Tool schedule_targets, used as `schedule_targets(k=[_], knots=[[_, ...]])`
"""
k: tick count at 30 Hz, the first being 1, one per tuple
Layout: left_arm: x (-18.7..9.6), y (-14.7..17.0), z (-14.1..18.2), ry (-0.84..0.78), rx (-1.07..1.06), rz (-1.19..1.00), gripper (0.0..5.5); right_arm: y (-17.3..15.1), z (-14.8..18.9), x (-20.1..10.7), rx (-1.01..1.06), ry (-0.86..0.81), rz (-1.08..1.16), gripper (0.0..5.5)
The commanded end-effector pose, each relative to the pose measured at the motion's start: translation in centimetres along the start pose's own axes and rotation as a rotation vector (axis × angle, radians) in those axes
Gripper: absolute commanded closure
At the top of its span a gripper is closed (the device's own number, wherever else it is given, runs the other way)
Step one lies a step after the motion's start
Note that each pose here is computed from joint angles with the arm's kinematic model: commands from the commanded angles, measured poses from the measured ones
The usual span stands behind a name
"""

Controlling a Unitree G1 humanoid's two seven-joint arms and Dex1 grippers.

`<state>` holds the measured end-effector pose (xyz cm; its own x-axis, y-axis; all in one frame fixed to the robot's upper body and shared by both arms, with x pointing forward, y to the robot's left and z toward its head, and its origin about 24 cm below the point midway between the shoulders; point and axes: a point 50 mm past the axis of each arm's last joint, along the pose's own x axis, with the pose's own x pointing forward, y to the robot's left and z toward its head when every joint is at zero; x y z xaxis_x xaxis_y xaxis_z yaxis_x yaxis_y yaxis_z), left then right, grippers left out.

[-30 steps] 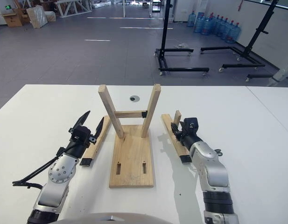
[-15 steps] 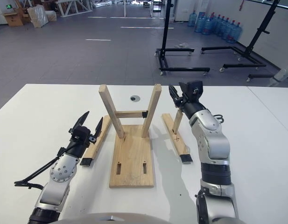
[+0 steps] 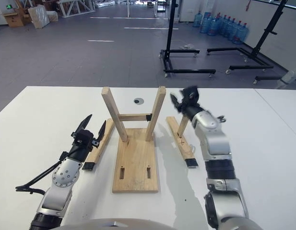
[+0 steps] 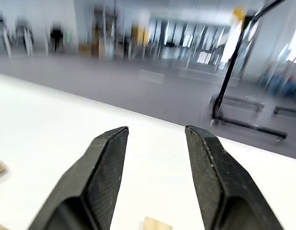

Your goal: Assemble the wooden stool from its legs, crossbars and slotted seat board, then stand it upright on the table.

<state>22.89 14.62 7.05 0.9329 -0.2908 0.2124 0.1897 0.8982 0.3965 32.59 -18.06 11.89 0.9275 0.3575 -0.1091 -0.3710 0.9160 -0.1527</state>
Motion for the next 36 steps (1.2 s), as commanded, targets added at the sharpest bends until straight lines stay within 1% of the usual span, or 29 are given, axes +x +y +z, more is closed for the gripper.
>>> schedule_targets(k=[1,3,7,11,14,17,19,21,22,23,24,26,27,29,31,33,36], knots=[[0.1,0.3,0.0,-0.007,0.008,-0.004,2.72,1.6,-8.2,-1.8,0.17,0.338,0.0,3.34],[0.0,0.4,0.0,-0.003,0.01,0.0,2.72,1.7,-7.1,-1.2,0.19,0.285,0.003,3.34],[0.0,0.3,-0.1,-0.002,0.006,0.001,2.72,0.2,-5.2,-0.6,0.185,0.18,-0.073,3.34],[0.2,0.3,-0.1,-0.004,0.006,-0.003,2.72,-1.4,-1.6,-0.6,0.23,-0.051,-0.126,3.34],[0.4,0.4,-0.1,-0.009,0.008,-0.007,2.72,-3.3,0.6,-1.1,0.236,-0.18,-0.184,3.34],[0.2,0.5,-0.2,-0.007,0.01,0.004,2.72,-4.9,3.6,-1.5,0.318,-0.297,-0.25,3.34],[0.1,0.5,-0.2,-0.002,0.007,0.012,2.72,-5.3,4.9,-1.7,0.327,-0.338,-0.262,3.34],[-0.1,0.3,-0.3,0.003,0.003,0.017,2.72,-5.9,5.3,-1.9,0.337,-0.348,-0.298,3.34],[-0.1,0.2,-0.4,0.004,0.001,0.018,2.72,-6.3,5.0,-2.2,0.329,-0.333,-0.317,3.34],[-0.1,0.1,-0.3,0.004,0.0,0.022,2.72,-6.7,3.6,-2.6,0.31,-0.288,-0.334,3.34],[-0.1,0.0,-0.3,0.003,-0.002,0.027,2.72,-7.0,2.0,-3.2,0.296,-0.234,-0.351,3.34],[-0.2,-0.3,-0.3,0.003,-0.006,0.029,2.72,-7.6,-3.0,-5.4,0.273,-0.064,-0.416,3.34],[-0.3,-0.6,-0.3,0.005,-0.011,0.024,2.72,-7.6,-5.2,-6.8,0.298,0.009,-0.444,3.34],[-0.7,-1.0,-0.2,0.011,-0.015,0.018,2.72,-7.0,-7.3,-8.3,0.328,0.089,-0.45,3.05],[-1.0,-1.2,-0.1,0.018,-0.019,0.017,2.72,-5.0,-7.8,-8.9,0.324,0.121,-0.346,2.66],[-1.3,-1.3,-0.1,0.024,-0.022,0.02,2.72,-3.3,-7.3,-9.1,0.304,0.125,-0.227,2.22],[-1.7,-1.9,0.0,0.03,-0.027,0.003,2.72,-2.5,-6.3,-9.1,0.281,0.151,-0.139,1.74]])
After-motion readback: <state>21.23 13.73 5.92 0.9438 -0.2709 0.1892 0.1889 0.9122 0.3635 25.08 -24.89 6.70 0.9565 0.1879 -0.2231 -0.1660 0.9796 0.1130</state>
